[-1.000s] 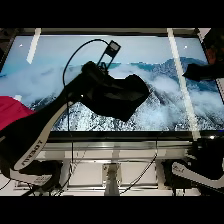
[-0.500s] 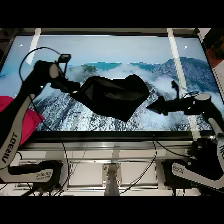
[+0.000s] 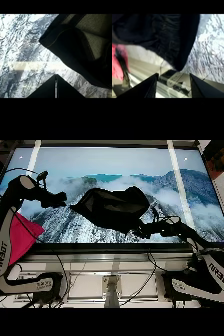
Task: Fold the clothes and pants, and hang the long-sleeved shirts on hangers.
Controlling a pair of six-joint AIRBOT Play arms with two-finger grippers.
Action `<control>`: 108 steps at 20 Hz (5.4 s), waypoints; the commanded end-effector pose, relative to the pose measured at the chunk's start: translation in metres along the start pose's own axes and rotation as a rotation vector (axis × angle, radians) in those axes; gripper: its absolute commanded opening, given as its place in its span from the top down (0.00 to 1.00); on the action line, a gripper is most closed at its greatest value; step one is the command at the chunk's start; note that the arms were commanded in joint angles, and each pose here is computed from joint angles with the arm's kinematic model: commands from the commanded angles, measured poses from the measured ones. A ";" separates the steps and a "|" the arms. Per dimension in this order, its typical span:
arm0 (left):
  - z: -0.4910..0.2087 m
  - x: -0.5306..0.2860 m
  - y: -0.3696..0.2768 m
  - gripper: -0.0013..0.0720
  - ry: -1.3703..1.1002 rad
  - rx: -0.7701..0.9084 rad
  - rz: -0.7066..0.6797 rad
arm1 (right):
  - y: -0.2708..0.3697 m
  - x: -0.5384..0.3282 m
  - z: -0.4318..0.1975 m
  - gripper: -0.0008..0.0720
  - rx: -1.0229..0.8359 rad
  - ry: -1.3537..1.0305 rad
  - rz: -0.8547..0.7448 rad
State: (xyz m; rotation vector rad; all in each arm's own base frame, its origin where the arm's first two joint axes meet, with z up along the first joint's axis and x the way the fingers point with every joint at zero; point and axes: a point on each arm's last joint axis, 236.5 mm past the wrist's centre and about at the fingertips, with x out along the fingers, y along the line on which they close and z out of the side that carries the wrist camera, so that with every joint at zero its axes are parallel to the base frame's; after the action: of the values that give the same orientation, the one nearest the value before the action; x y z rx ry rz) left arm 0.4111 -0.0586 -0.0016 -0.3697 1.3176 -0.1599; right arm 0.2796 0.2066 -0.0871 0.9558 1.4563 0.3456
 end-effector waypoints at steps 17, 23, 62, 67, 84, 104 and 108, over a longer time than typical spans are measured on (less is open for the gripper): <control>0.007 0.001 -0.002 0.97 -0.025 -0.017 -0.023 | 0.033 0.029 0.017 0.96 0.126 -0.016 0.056; -0.003 0.041 0.008 0.97 0.067 0.020 -0.038 | -0.001 0.001 0.023 0.96 0.064 0.028 -0.035; -0.102 0.038 -0.101 0.98 0.457 0.337 -0.572 | -0.018 -0.046 0.019 0.96 0.003 0.142 0.038; -0.006 -0.104 -0.225 0.98 -0.166 0.313 -1.010 | 0.068 -0.100 0.001 0.96 -0.245 0.177 0.201; 0.098 -0.256 -0.265 0.98 -1.025 0.226 -0.932 | 0.243 -0.286 0.183 0.96 -0.456 -0.896 0.179; 0.088 -0.121 -0.274 0.98 -0.551 0.701 -0.617 | 0.152 -0.229 0.244 0.96 -0.394 -0.628 -0.064; 0.017 -0.065 -0.245 0.98 -0.332 0.680 -0.546 | 0.082 -0.193 0.169 0.96 -0.315 -0.467 -0.160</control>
State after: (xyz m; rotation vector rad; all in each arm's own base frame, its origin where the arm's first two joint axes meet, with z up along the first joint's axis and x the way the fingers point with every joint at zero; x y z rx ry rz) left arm 0.4763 -0.2626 0.2032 -0.2107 0.5671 -0.9283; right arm 0.5013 0.0562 0.1238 0.6354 0.8177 0.2195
